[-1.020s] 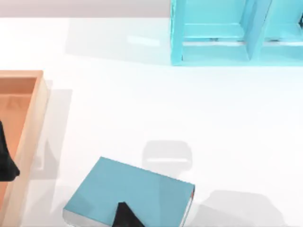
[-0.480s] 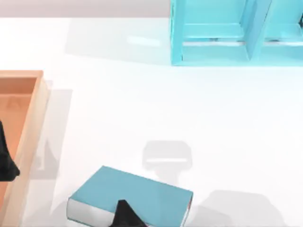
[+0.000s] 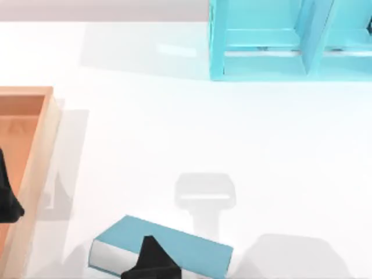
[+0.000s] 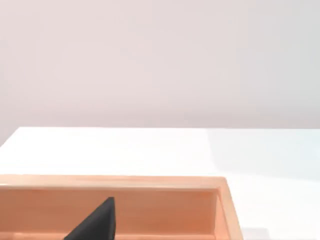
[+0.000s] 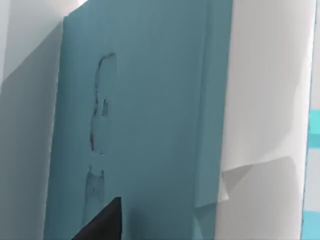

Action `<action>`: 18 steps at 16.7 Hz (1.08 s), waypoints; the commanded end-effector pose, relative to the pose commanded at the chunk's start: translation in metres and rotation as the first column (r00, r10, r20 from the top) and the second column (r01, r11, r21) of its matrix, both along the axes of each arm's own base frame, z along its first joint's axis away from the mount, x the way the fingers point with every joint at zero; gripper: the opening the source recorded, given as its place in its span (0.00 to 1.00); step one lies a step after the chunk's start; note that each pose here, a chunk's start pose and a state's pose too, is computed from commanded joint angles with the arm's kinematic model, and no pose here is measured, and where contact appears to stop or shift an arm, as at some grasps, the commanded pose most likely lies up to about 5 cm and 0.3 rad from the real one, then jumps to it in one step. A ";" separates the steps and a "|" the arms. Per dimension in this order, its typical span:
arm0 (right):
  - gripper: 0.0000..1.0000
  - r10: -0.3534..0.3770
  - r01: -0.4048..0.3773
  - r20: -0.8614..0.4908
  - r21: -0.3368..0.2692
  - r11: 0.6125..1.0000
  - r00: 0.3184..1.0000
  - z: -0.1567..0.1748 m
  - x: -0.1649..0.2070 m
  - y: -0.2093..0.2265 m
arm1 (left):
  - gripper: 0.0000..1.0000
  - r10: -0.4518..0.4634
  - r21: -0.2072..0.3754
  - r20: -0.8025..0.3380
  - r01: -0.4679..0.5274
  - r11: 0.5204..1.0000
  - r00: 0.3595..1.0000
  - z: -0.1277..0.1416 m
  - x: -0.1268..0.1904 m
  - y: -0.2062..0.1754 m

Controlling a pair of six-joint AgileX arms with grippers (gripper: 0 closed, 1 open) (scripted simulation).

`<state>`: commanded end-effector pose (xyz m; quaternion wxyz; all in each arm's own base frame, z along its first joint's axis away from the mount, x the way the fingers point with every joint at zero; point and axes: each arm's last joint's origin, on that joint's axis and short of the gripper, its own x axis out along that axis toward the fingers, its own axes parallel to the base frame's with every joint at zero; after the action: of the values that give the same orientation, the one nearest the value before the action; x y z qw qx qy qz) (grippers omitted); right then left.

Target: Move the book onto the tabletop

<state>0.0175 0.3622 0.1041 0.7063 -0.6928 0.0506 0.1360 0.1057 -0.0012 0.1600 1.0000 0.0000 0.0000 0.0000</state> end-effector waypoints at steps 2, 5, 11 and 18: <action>1.00 0.000 0.000 0.000 0.000 1.000 1.000 0.000 0.000 0.000 | 1.00 0.000 0.000 0.000 0.000 1.000 1.000 0.000 0.000 0.000; 1.00 0.001 -0.001 -0.001 0.002 1.000 1.000 0.000 0.000 0.000 | 1.00 0.000 0.000 0.000 0.000 1.000 1.000 0.000 0.000 0.000; 1.00 0.084 -0.083 -0.019 0.029 0.996 0.996 -0.006 -0.054 0.007 | 1.00 0.000 0.000 0.000 0.000 1.000 1.000 0.000 0.000 0.000; 1.00 0.124 -0.124 -0.043 0.005 0.992 0.991 -0.008 -0.132 -0.001 | 1.00 0.000 0.000 0.000 0.000 1.000 1.000 0.000 0.000 0.000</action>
<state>-0.1147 0.3609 0.0962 0.6960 -0.6908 0.0223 0.1946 0.1057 -0.0012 0.1600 1.0000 0.0000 0.0000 0.0000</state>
